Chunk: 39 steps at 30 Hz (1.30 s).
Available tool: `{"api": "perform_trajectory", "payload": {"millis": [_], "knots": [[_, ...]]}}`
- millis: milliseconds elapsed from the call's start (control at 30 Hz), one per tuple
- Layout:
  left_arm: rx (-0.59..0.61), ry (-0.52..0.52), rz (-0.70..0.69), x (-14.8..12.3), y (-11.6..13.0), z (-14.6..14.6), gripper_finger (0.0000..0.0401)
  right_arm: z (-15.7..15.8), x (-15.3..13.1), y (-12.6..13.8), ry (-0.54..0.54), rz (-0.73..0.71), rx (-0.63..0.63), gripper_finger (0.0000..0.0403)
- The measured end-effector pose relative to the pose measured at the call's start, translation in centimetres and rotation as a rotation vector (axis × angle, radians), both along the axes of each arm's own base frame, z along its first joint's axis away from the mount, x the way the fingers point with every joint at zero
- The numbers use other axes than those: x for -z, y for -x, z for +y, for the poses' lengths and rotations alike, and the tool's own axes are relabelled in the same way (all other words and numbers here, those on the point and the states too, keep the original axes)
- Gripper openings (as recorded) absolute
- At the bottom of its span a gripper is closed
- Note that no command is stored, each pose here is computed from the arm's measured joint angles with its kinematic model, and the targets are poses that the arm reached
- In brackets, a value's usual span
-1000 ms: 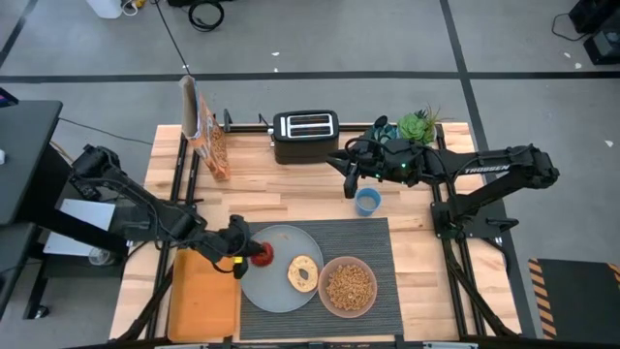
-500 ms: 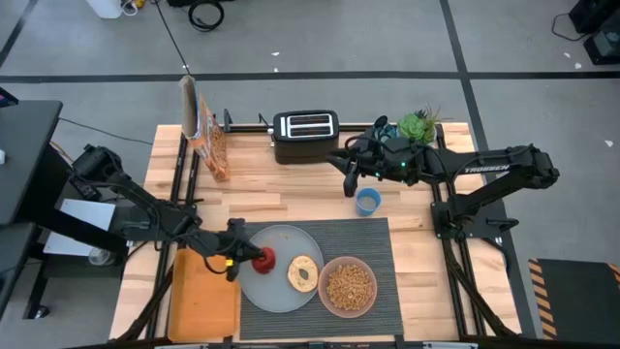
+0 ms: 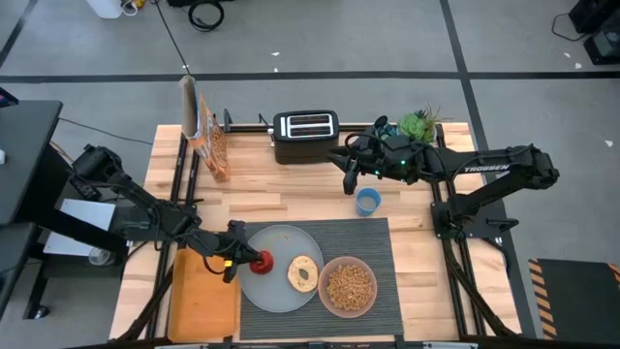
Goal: Arrange a breakfast setting
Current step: Put the red apple on the gray plate
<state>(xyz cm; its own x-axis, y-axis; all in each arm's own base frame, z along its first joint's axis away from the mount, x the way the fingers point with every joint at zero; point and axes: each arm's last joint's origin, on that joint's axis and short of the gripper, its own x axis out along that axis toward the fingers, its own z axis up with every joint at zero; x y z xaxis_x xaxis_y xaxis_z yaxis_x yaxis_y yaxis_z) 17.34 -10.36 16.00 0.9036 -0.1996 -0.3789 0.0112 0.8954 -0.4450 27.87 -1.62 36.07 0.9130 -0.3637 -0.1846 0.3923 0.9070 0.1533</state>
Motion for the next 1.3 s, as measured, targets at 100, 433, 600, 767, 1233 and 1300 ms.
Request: {"api": "perform_trajectory", "payload": {"millis": [100, 433, 600, 767, 1233, 1300], "knots": [[0.014, 0.003, 0.000, 0.0, 0.0, 0.0, 0.0019, 0.0, 0.0, 0.0, 0.000, 0.000, 0.000, 0.0103], [0.010, -0.012, -0.031, 0.0, -0.3, -0.2, 0.0020, 0.0, -0.1, 0.0, 0.000, -0.009, 0.000, 0.0103], [0.008, 0.031, -0.099, 0.3, -1.3, -0.8, 0.0020, 0.0, -0.1, 0.0, -0.002, -0.014, 0.000, 0.0103], [-0.001, 0.040, -0.065, 1.4, -1.6, -1.1, 0.0020, 0.0, -0.1, 0.0, -0.009, -0.017, 0.001, 0.0103], [-0.004, 0.048, -0.040, 1.9, -1.8, -1.2, 0.0035, 0.1, -0.1, 0.0, -0.011, -0.017, -0.011, 0.0103], [-0.001, 0.044, -0.043, 1.9, -1.8, -1.2, 0.0055, 0.1, -0.1, 0.0, -0.011, -0.018, -0.011, 0.0103]]}}
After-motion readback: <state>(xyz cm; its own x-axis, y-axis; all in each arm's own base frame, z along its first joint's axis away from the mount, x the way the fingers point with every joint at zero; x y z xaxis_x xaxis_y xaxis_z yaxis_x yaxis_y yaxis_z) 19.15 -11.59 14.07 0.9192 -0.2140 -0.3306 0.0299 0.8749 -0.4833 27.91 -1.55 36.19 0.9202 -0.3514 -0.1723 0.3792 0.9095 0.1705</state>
